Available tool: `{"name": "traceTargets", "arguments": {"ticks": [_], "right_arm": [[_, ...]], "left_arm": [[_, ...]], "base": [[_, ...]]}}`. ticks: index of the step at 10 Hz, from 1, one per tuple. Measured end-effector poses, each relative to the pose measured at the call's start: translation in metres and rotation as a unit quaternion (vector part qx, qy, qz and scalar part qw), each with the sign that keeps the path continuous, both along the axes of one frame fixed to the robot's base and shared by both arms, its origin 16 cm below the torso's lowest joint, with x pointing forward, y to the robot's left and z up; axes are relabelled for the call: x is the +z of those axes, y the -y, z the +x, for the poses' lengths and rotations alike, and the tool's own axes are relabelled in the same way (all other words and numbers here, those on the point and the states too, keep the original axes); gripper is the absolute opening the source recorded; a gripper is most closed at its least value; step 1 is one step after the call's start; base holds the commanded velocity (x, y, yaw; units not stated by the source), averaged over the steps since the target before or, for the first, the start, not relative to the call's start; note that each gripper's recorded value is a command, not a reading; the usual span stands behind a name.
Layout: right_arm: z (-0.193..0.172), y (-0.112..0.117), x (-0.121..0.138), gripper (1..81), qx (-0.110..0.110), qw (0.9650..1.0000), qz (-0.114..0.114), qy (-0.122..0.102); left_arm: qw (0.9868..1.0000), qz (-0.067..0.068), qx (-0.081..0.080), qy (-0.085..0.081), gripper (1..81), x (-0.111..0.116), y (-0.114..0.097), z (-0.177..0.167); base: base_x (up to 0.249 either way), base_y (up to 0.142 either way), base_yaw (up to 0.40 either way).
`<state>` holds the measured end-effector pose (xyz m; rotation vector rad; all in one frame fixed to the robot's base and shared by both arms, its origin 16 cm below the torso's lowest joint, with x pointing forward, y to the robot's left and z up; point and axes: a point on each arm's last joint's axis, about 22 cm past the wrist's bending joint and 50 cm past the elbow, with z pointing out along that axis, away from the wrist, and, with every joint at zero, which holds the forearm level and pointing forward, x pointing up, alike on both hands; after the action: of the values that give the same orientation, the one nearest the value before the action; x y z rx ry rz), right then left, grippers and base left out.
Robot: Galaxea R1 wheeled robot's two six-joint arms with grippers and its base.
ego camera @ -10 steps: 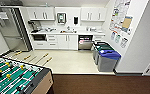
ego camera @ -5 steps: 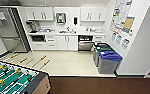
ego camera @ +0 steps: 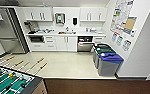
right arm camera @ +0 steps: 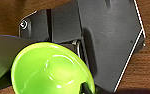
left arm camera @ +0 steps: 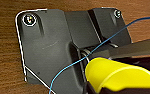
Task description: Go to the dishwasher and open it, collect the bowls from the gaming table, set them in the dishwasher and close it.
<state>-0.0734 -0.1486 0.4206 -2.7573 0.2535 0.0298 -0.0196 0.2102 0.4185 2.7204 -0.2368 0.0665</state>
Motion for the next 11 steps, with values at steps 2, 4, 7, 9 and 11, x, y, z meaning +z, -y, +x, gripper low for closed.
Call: {"name": "traceTargets", "arguments": {"ticks": [2,4,7,9,11], "right_arm": [[0.001,0.000,0.000,1.0,0.000,1.0000,0.000,0.000],[0.002,0.000,0.000,1.0,0.000,1.0000,0.000,0.001],[0.002,0.001,0.000,1.0,0.000,1.0000,0.000,0.001],[0.006,0.006,-0.001,1.0,0.000,1.0000,-0.004,0.003],[0.006,0.002,-0.001,1.0,0.000,1.0000,-0.002,0.003]], "left_arm": [[1.0000,0.000,0.000,0.000,1.0,0.000,0.000,0.001],[1.0000,-0.001,0.000,0.001,1.0,0.000,0.001,0.001],[0.9999,-0.009,0.006,0.003,1.0,0.001,0.007,0.003],[0.9998,-0.015,0.014,0.005,1.0,0.002,0.012,0.005],[0.9996,-0.011,0.025,0.000,1.0,0.002,0.007,0.002]], "base": [[0.153,-0.063,0.000],[0.153,-0.062,0.000],[0.153,-0.041,0.000],[0.152,0.000,0.000],[0.152,0.000,0.000]]}}
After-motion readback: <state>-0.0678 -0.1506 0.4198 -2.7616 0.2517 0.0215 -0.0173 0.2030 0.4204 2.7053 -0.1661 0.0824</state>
